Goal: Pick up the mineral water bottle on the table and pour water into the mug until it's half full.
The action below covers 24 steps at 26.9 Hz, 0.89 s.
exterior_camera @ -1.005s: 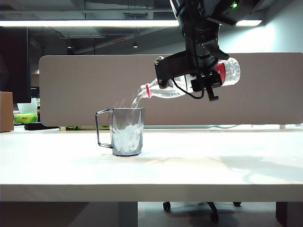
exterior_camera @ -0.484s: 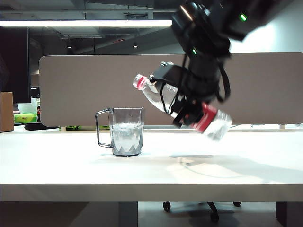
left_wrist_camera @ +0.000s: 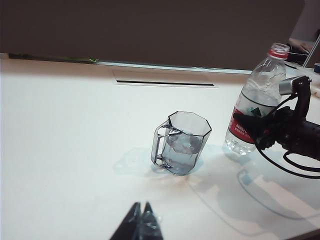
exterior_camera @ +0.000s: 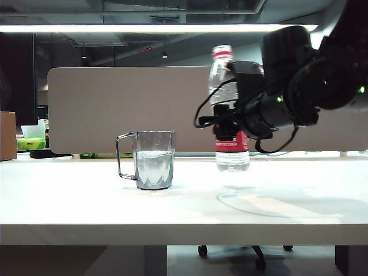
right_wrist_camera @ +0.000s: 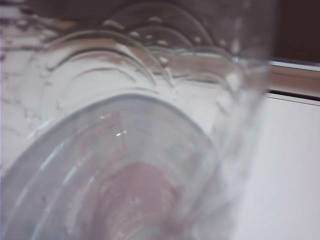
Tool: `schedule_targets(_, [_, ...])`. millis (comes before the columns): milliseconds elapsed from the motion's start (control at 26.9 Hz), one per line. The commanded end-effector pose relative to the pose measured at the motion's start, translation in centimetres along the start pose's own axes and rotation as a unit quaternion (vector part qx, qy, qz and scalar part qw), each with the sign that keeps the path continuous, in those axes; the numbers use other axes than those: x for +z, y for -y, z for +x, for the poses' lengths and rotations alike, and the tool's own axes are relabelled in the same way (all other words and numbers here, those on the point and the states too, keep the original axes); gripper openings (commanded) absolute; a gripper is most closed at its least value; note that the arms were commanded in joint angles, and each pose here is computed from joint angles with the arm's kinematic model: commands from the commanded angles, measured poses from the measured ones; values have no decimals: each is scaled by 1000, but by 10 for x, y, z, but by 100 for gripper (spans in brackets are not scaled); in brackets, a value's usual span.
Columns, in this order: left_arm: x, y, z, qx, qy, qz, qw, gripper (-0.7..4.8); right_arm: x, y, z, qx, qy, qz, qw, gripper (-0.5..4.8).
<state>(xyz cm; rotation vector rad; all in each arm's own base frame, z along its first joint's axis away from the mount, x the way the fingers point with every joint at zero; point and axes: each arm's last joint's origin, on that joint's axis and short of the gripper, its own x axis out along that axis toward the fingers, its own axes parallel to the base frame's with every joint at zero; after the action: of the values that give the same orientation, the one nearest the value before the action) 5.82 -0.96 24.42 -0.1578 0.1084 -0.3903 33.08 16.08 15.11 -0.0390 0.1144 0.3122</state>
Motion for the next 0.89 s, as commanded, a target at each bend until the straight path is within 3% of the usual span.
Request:
schedule_targets(37, [1,0,0,-2,5,3,1000,-5,-6,4,5,16,26,28,999,192])
schedule_targets(223, [1,0,0,-2,5,3,1000,-5,-20,4,8,31,8,35,999,193])
schedule_targets(261, [1,0,0,-2,5,3,1000,-5,-23,4,9,35,4,35,999,213])
schedule_targets(298, [1,0,0,-2,5,3,1000,-5,-24,3,9,39,2,35,999,257])
schedule_targets(335, [1,0,0,-2,5,3,1000,-5,-26,3,9,45,-2,34,998,365])
schedule_targets(410, [1,0,0,-2,5,3,1000,-5,-26,3,9,45,-3,34,998,468])
schedule_targets(670, [1,0,0,-2,5,3,1000,-5,-21,4,-3,44,-1,30,999,474])
schedule_targets(894, [1,0,0,-2,5,3,1000,-5,-14,9,-43,41,-11,23,999,479])
